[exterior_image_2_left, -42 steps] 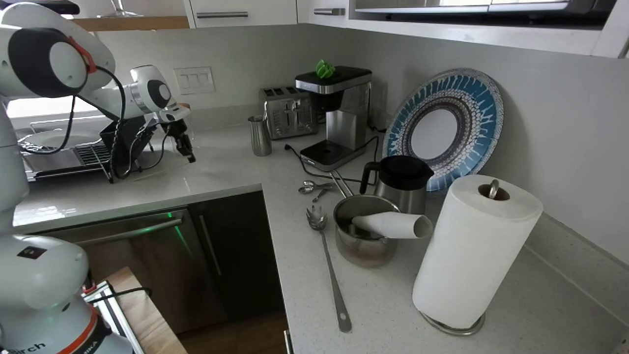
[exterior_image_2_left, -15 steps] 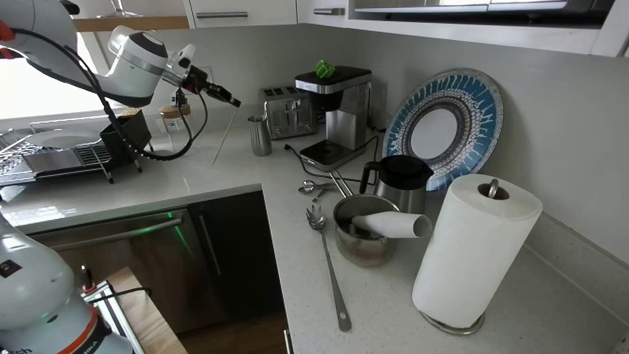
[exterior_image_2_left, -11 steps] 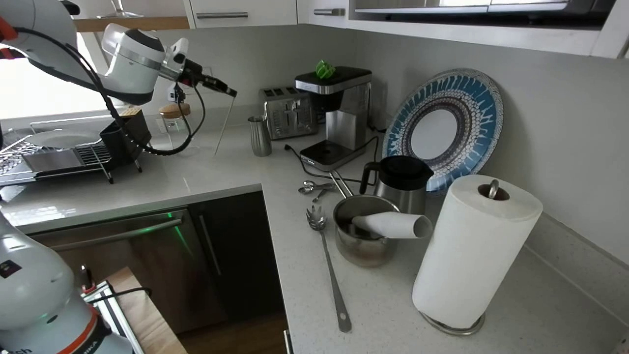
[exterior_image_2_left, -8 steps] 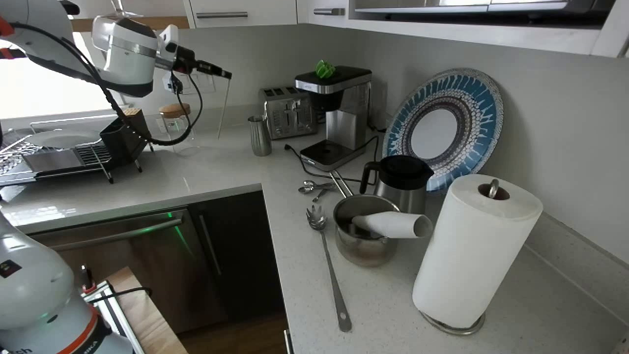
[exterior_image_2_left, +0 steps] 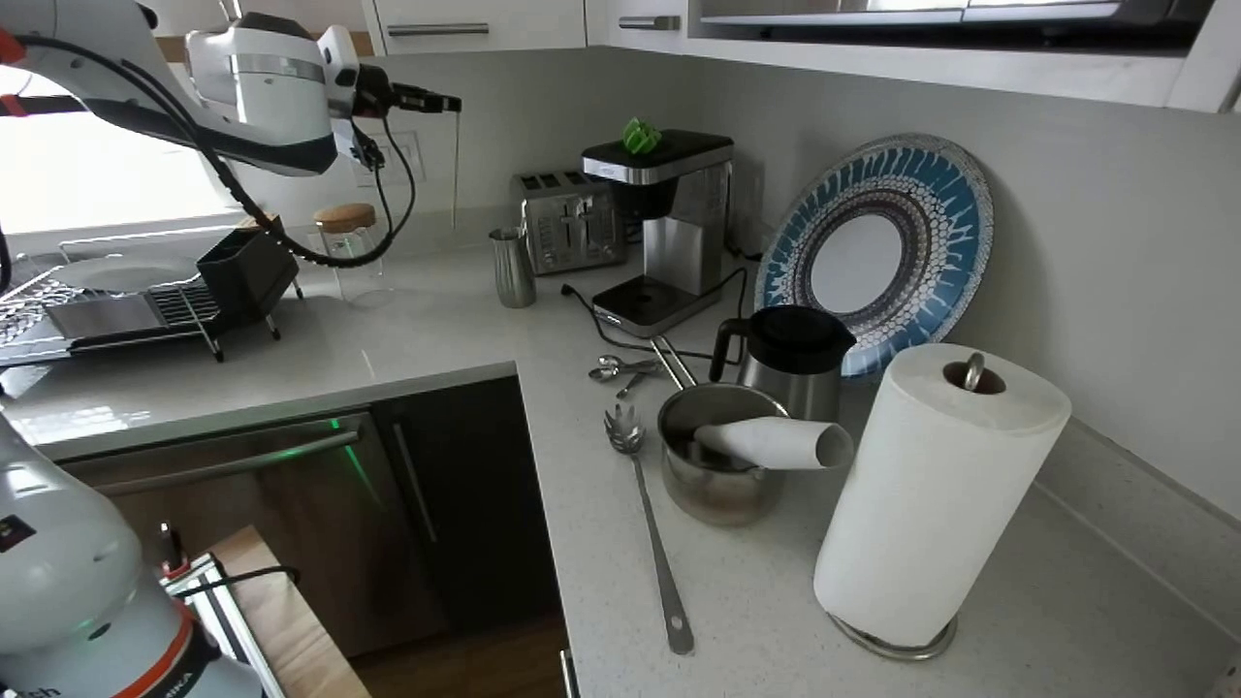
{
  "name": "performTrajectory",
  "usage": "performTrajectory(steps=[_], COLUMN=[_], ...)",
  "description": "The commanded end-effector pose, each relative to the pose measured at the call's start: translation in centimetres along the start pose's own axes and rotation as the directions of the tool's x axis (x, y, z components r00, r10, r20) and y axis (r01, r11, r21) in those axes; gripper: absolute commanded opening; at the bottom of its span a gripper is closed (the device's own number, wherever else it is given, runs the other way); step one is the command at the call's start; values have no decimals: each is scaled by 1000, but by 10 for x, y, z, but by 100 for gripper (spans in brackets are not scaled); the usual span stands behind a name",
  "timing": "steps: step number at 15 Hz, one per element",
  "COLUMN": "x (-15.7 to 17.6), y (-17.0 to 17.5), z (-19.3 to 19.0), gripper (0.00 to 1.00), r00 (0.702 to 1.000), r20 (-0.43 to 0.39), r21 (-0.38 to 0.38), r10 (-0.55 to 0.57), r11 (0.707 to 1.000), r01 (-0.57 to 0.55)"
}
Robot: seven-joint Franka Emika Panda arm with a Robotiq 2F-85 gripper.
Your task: Put the chopstick in the silver cup
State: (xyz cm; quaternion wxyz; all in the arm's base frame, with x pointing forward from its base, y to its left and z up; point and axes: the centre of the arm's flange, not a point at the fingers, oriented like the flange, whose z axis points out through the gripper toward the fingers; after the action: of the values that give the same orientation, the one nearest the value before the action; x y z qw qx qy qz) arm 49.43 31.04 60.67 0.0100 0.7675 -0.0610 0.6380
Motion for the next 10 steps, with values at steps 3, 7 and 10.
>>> performTrajectory(steps=[3, 7, 10], x=[5, -8, -20], y=[-8, -3, 3], z=[8, 20, 32], gripper=[2, 2, 2], r00=[981, 972, 970], r20=[-179, -216, -225], r21=[95, 107, 99], r10=[81, 95, 94], r11=[993, 992, 992], r01=[-65, -73, -73])
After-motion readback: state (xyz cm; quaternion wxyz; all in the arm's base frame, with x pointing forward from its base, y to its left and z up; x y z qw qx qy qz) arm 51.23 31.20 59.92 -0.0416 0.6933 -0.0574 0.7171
